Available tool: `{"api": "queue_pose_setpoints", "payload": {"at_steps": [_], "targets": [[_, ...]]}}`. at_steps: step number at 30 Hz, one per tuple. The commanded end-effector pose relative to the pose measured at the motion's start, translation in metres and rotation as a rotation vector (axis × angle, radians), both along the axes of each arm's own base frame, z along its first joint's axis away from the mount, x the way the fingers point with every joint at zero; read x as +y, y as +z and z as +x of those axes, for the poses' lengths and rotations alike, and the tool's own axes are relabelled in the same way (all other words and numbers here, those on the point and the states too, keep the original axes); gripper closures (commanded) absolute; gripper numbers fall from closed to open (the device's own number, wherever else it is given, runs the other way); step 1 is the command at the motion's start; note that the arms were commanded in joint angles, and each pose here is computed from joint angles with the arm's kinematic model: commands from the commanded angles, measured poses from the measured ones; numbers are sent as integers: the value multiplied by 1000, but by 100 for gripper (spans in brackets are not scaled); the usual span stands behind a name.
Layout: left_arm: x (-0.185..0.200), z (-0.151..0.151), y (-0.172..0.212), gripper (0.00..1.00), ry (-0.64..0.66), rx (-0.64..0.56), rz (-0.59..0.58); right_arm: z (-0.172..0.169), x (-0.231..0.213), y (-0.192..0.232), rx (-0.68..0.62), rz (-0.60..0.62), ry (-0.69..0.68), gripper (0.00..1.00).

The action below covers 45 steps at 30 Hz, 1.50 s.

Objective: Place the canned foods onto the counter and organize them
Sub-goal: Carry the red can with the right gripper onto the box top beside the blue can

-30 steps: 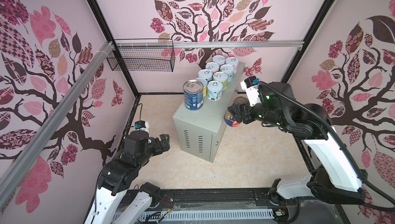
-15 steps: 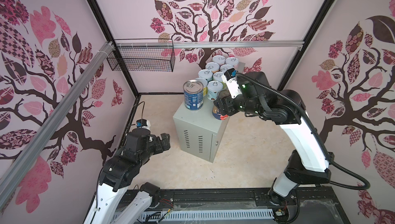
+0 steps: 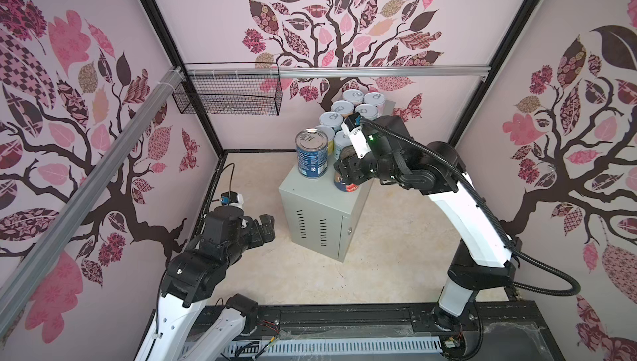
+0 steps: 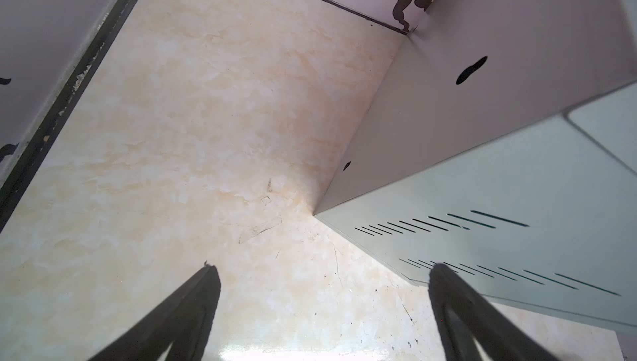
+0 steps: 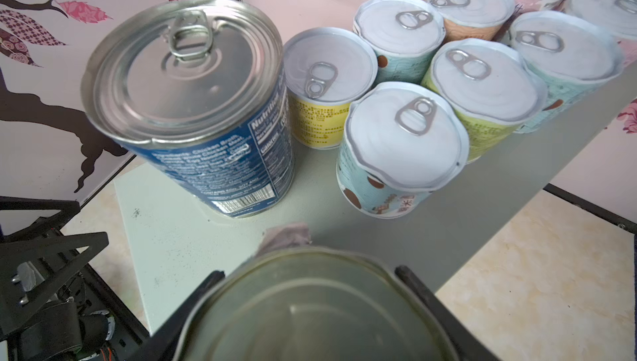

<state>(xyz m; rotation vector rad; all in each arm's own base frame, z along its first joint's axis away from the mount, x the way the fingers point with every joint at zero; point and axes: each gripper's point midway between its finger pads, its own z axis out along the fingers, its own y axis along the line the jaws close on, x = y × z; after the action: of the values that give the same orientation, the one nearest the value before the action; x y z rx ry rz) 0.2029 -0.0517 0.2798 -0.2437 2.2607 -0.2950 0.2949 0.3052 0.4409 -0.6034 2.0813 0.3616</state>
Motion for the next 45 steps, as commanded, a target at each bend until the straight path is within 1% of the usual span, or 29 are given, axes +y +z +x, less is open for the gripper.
{"api": "queue_pose_setpoints", "payload": {"at_steps": [1,15,24,31,39,45], "targets": [[-1,2,11,2,-8,-40,-12,9,9,33,-101,89,-4,42],[-1,4,9,2,-9,-41,2,19,28,17,-87,63,24,23],[2,4,11,2,-4,-47,15,17,29,22,-96,81,37,11],[3,3,16,2,-2,-53,19,8,21,40,-122,121,50,0],[6,-1,24,2,7,-61,20,-13,3,72,-171,195,77,0],[9,-5,31,2,14,-68,23,-31,-21,90,-196,248,71,1]]}}
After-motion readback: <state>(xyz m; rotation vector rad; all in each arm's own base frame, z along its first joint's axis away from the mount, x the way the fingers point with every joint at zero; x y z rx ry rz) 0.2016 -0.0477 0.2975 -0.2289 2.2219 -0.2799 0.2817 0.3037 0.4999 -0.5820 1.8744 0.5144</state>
